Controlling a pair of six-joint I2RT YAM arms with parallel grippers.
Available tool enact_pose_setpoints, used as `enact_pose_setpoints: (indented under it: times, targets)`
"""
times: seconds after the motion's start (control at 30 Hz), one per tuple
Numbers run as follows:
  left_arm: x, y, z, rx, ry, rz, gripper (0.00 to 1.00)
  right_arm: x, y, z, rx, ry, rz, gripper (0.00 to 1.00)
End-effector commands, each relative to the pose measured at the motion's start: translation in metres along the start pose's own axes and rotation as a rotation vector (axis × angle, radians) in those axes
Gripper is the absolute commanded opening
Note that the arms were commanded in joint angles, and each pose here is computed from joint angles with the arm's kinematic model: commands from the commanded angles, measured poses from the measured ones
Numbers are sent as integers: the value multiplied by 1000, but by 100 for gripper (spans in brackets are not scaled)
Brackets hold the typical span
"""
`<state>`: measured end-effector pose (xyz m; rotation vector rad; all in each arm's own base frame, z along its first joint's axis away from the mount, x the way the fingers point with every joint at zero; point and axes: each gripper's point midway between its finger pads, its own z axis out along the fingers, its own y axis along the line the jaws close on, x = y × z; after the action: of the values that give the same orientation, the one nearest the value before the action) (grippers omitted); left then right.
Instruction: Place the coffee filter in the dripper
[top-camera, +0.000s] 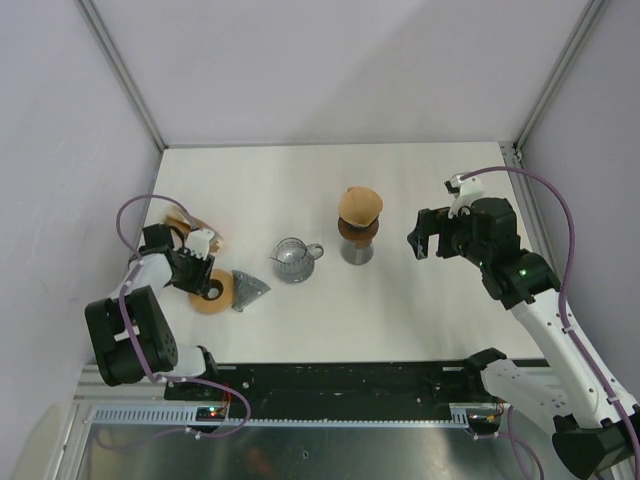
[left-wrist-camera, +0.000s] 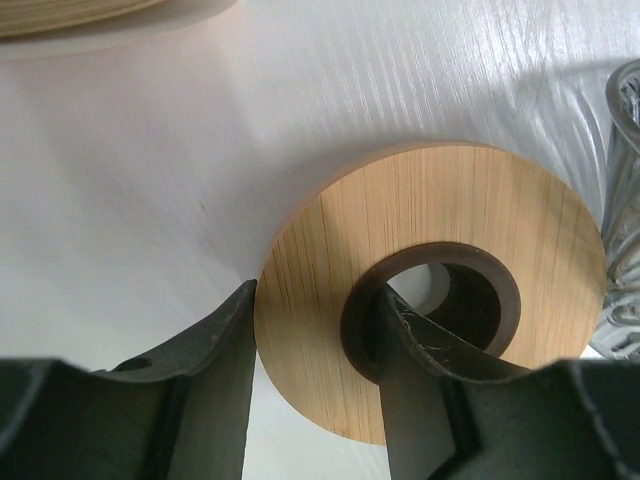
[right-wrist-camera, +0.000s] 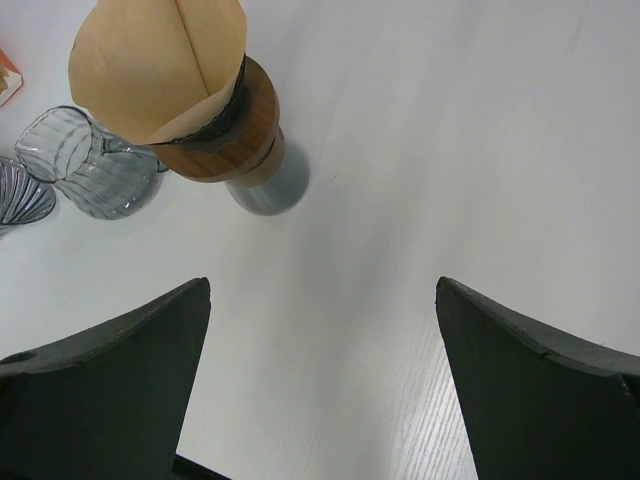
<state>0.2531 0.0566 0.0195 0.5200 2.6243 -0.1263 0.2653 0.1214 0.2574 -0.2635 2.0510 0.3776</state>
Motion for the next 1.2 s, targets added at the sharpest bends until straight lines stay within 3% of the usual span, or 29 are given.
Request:
enact_pose_setpoints:
  times: [0.0,0.4,0.6,0.9,1.17]
  targets:
    - [-13,9,-24,-43,-50,22,0,-8,0,2,-2,-31,-3,99]
    - [-51,15,-72,-91,-151,57,0,-7,-2,4,4,-26,-6,99]
    - [-96,1,-110,-30,-266,58,0,-7,-2,3,6,-28,-7,99]
    - [-166,-67,-120,135,-298,219,0,-5,-5,4,17,-16,-7,99]
    - [-201,-146,-78,300,-200,395,0,-2,-6,6,24,-3,-8,99]
